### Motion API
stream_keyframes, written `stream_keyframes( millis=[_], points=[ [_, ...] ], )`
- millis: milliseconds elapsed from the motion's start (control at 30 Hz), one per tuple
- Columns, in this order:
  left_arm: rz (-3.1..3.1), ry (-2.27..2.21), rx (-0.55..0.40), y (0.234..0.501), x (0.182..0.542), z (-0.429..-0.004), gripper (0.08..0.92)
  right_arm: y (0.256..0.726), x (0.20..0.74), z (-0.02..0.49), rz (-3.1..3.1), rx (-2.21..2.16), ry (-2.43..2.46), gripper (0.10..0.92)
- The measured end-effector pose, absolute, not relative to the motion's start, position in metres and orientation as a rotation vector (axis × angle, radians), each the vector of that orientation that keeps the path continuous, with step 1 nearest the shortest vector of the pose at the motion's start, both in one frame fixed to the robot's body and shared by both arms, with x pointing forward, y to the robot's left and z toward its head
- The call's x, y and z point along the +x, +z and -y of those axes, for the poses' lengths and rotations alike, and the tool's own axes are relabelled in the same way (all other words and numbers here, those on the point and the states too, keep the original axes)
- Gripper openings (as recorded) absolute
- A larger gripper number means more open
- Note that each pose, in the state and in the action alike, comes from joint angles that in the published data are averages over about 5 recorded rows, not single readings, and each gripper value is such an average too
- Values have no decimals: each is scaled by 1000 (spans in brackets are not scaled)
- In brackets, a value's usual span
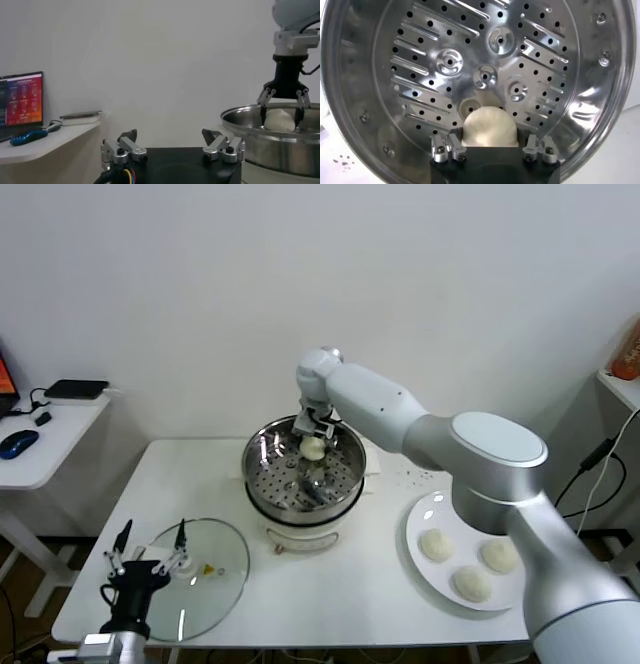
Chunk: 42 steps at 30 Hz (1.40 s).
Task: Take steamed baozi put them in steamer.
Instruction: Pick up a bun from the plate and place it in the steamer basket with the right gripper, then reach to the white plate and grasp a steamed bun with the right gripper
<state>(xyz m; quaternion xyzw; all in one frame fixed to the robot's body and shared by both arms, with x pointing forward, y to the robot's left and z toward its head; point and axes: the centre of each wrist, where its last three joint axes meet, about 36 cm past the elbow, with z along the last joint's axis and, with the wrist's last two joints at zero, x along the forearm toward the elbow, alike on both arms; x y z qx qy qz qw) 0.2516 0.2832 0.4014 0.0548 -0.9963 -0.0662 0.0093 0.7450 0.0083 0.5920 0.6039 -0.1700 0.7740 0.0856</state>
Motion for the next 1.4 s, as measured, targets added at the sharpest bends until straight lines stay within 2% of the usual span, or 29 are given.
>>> stream_keyframes(
  millis=[133, 367, 733, 1100, 1400],
  points=[
    [3111, -205, 172, 401, 251, -283, 823, 589, 745, -8, 505, 1798, 2308, 708],
    [3109, -204, 174, 401, 251, -283, 823, 587, 744, -8, 509, 1803, 2309, 813],
    [3106, -207, 181, 401, 248, -284, 823, 598, 743, -2, 513, 1821, 2298, 823],
    [3113, -196, 178, 405, 250, -281, 823, 661, 743, 35, 564, 1840, 2246, 823],
    [3120, -202, 169, 410, 253, -276, 823, 733, 740, 101, 776, 1777, 2128, 823]
  ],
)
